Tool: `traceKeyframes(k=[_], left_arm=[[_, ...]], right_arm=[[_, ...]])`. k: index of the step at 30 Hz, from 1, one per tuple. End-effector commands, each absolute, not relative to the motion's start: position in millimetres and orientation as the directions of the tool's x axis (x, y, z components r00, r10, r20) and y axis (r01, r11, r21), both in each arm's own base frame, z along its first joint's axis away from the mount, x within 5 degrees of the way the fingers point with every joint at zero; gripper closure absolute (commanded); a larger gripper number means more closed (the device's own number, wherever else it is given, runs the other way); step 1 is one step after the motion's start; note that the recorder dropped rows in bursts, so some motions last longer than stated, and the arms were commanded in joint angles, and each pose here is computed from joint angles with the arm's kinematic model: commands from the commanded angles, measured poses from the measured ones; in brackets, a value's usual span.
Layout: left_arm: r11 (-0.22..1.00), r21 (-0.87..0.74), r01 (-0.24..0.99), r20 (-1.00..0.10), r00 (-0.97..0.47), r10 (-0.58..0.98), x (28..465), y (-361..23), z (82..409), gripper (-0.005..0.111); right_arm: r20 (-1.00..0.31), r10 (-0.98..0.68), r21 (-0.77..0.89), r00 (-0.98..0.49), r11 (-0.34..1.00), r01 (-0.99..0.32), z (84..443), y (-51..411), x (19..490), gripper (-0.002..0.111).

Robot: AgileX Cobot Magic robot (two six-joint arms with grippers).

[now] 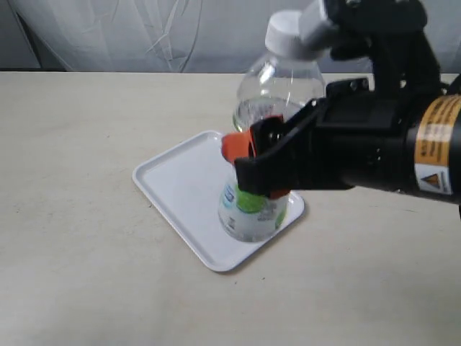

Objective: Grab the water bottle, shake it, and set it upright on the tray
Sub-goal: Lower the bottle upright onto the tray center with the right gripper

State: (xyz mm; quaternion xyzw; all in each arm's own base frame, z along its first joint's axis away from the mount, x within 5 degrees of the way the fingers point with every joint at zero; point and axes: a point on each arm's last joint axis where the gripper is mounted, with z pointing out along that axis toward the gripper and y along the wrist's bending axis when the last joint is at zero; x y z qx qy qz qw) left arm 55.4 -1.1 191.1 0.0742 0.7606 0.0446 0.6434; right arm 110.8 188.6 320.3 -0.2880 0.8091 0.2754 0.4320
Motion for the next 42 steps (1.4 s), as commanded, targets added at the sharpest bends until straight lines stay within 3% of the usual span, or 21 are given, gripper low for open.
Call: traceKeyframes(k=[1, 4, 6, 8, 11, 17, 21, 25, 28, 36, 40, 42], left_arm=[[0.986, 0.158, 0.056, -0.975, -0.150, 0.165, 55, -1, 191, 0.106], [0.986, 0.158, 0.056, -0.975, -0.150, 0.165, 55, -1, 191, 0.106], [0.986, 0.158, 0.056, -0.975, -0.150, 0.165, 55, -1, 191, 0.106], [0.986, 0.158, 0.056, -0.975, -0.150, 0.165, 55, -1, 191, 0.106], [0.986, 0.158, 0.056, -0.975, -0.150, 0.165, 55, -1, 191, 0.106], [0.986, 0.158, 0.056, -0.975, -0.150, 0.165, 55, -1, 191, 0.106], [0.986, 0.158, 0.056, -0.975, -0.150, 0.165, 55, -1, 191, 0.106], [0.986, 0.158, 0.056, -0.975, -0.150, 0.165, 55, -1, 191, 0.106], [0.986, 0.158, 0.056, -0.975, -0.150, 0.165, 55, -1, 191, 0.106], [0.986, 0.158, 0.056, -0.975, -0.150, 0.165, 55, -1, 191, 0.106], [0.986, 0.158, 0.056, -0.975, -0.150, 0.165, 55, -1, 191, 0.106], [0.986, 0.158, 0.056, -0.975, -0.150, 0.165, 55, -1, 191, 0.106]], right_arm=[[-0.871, -0.248, 0.164, -0.424, 0.666, -0.728, 321, 191, 111, 0.109], [-0.759, -0.421, 0.026, -0.497, 0.743, -0.669, 281, 189, 120, 0.109], [-0.746, -0.419, 0.047, -0.518, 0.742, -0.668, 275, 194, 120, 0.109], [-0.829, -0.384, 0.071, -0.407, 0.649, -0.757, 284, 208, 117, 0.109], [-0.905, -0.385, -0.048, -0.183, 0.518, -0.854, 294, 221, 120, 0.109], [-0.868, -0.338, 0.068, -0.363, 0.644, -0.762, 266, 227, 161, 0.109], [-0.882, -0.306, 0.144, -0.359, 0.551, -0.822, 251, 241, 176, 0.109], [-0.874, -0.376, 0.061, -0.308, 0.543, -0.837, 230, 250, 193, 0.109], [-0.911, -0.299, 0.084, -0.284, 0.539, -0.838, 223, 260, 200, 0.109], [-0.878, -0.328, 0.075, -0.347, 0.623, -0.779, 173, 268, 218, 0.109], [-0.865, -0.324, 0.095, -0.383, 0.645, -0.759, 170, 267, 219, 0.109], [-0.865, -0.316, 0.102, -0.391, 0.651, -0.752, 170, 266, 219, 0.103]])
